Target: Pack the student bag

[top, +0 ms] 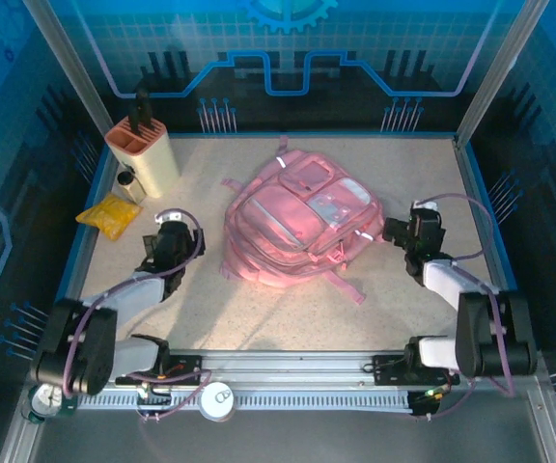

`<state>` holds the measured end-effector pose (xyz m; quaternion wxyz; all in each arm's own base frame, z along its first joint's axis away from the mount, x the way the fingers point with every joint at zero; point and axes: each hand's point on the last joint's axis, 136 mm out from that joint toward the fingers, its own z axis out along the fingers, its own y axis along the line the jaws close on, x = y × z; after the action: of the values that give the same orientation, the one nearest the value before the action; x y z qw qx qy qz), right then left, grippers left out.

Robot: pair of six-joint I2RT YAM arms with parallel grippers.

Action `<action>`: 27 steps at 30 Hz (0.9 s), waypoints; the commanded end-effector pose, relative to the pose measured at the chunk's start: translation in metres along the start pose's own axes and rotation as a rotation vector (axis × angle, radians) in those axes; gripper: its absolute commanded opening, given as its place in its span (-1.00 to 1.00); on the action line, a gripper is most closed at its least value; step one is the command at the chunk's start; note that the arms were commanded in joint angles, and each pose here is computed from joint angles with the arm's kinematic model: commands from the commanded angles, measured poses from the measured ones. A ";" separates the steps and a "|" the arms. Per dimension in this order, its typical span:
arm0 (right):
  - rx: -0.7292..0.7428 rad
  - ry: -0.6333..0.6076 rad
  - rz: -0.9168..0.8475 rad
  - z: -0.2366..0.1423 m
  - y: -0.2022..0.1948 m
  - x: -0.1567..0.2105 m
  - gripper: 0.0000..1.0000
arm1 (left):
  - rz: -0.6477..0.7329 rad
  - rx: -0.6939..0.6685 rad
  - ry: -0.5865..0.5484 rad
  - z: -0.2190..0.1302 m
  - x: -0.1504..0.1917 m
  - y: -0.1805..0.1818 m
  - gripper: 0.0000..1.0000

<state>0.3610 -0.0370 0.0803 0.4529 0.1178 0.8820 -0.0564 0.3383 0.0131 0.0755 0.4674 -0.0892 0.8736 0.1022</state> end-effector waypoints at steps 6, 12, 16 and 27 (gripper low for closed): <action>-0.332 -0.287 -0.217 -0.001 0.072 -0.029 0.99 | 0.014 0.296 -0.279 0.019 -0.053 -0.042 0.99; -0.287 -0.291 -0.216 0.007 0.070 -0.026 0.99 | -0.073 0.255 -0.248 0.034 -0.049 -0.023 0.98; -0.271 -0.317 -0.256 0.003 0.076 -0.025 0.99 | -0.070 0.255 -0.245 0.034 -0.048 -0.024 0.99; -0.330 -0.287 -0.240 0.006 0.078 -0.025 0.99 | -0.070 0.255 -0.243 0.034 -0.048 -0.023 0.99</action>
<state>0.3933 0.0304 0.0859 0.5600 -0.0635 0.8260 0.0021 0.3903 0.0046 0.0825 0.5618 -0.0485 0.8259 -0.0033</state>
